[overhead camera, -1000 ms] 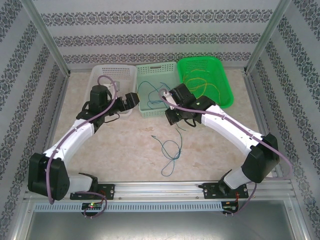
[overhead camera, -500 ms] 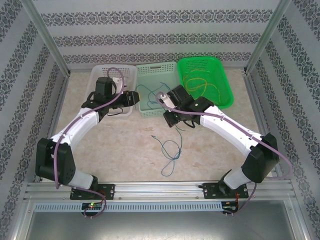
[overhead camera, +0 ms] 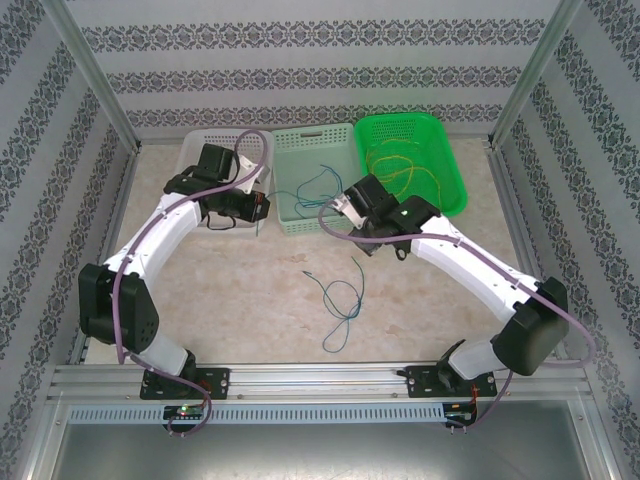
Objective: Untangle the cables
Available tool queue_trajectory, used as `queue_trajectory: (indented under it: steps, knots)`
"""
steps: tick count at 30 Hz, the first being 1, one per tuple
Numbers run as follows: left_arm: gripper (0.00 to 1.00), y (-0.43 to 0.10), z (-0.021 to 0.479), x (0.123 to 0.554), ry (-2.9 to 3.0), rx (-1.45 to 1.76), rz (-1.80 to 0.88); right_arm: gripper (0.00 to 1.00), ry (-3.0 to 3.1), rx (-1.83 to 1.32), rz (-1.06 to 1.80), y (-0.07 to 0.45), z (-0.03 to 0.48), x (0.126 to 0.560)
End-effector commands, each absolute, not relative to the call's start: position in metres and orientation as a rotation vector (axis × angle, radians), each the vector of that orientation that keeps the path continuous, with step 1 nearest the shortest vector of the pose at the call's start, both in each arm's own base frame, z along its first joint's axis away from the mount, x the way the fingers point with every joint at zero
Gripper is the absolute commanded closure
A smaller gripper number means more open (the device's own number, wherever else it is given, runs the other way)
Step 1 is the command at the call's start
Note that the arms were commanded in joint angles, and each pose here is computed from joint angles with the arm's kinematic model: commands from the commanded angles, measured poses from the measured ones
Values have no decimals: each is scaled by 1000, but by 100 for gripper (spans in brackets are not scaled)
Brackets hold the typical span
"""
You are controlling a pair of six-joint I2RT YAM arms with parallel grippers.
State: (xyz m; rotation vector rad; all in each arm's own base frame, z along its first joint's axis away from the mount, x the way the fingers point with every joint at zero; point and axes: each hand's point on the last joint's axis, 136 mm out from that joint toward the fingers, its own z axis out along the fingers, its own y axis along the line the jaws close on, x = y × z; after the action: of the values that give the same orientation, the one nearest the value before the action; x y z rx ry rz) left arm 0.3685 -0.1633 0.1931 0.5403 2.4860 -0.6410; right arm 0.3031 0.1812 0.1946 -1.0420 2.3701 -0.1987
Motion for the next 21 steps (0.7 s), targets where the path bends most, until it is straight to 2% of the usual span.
queue_trajectory:
  steps: [1, 6, 10, 11, 13, 14, 15, 16, 17, 18, 21]
  knots:
    - [100, -152, 172, 344, 2612, 744, -483, 98, 2308, -1127, -421, 145, 208, 301]
    - [100, -152, 159, 332, 2664, 878, -353, 98, 2246, -1161, -457, 135, 219, 301]
    - [100, -158, 167, 339, 2605, 833, -360, 98, 2252, -1147, -379, 144, 220, 298]
    - [96, -158, 174, 344, 2580, 789, -351, 98, 2261, -1130, -340, 149, 219, 297]
    - [80, -156, 190, 356, 2512, 684, -326, 98, 2286, -1107, -217, 166, 217, 295]
    - [61, -153, 201, 363, 2461, 614, -303, 98, 2299, -1088, -151, 175, 217, 294]
    - [46, -147, 214, 370, 2412, 537, -268, 98, 2309, -1067, -101, 183, 217, 295]
    - [35, -140, 229, 375, 2354, 456, -237, 98, 2315, -1051, -52, 191, 218, 296]
    - [13, -132, 244, 378, 2295, 390, -209, 99, 2324, -1024, -15, 197, 218, 299]
    - [0, -124, 258, 379, 2245, 322, -178, 100, 2331, -1002, 22, 203, 218, 301]
    - [0, -99, 300, 375, 2085, 160, -123, 100, 2369, -939, 186, 229, 220, 310]
